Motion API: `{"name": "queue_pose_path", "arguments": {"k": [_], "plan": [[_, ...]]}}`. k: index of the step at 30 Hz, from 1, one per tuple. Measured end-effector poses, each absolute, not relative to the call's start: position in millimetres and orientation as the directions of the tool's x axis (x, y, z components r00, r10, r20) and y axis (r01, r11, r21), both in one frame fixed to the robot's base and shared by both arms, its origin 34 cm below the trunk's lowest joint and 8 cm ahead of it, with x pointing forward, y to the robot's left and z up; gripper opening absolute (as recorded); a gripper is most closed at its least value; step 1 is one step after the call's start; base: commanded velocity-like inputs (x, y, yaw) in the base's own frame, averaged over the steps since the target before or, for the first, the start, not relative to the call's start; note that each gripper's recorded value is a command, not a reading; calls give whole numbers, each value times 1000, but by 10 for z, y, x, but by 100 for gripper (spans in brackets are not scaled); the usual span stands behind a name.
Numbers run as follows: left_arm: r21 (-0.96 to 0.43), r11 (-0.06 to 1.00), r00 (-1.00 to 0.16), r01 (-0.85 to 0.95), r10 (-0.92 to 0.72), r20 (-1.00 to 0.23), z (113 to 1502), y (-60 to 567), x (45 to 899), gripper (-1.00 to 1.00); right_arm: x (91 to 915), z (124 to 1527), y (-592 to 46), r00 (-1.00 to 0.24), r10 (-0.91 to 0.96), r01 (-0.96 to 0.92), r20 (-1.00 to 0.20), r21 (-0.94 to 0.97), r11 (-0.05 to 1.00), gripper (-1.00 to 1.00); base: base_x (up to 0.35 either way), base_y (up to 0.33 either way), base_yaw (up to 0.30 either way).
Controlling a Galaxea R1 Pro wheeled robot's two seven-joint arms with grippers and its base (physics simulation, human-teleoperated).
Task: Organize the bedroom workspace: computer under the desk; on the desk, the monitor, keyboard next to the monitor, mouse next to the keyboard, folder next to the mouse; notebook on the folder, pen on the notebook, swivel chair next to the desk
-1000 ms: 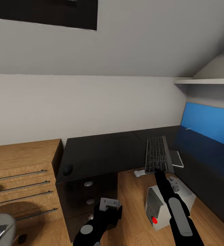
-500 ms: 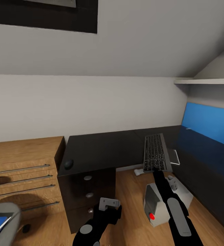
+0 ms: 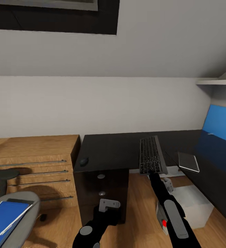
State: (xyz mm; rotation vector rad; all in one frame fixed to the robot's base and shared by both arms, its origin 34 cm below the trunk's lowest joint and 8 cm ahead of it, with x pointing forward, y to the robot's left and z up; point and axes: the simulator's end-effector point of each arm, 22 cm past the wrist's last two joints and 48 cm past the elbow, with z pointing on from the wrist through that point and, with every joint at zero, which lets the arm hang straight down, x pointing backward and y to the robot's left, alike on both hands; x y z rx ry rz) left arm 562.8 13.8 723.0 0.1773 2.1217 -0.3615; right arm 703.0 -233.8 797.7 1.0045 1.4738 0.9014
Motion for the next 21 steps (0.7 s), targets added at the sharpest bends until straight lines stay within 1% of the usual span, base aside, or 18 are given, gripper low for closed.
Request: {"name": "queue_pose_path", "arguments": {"k": [8,12,21], "plan": [[-188,946,-545,264,-14,-839,7232,141,5631,100,7020,7862,-2024,-129,922,111,-364,919,378,-100,0,0,278],[-187,946,-545,263,-14,-838,7230,146,5632,100,7002,7745,-1979,-148,920,130,-362,915,381,-100,0,0,278],[-191,952,-546,240,-30,-837,7226,234,5674,100,6994,7697,-1969,-153,924,138,-352,918,372,-100,0,0,278]]}}
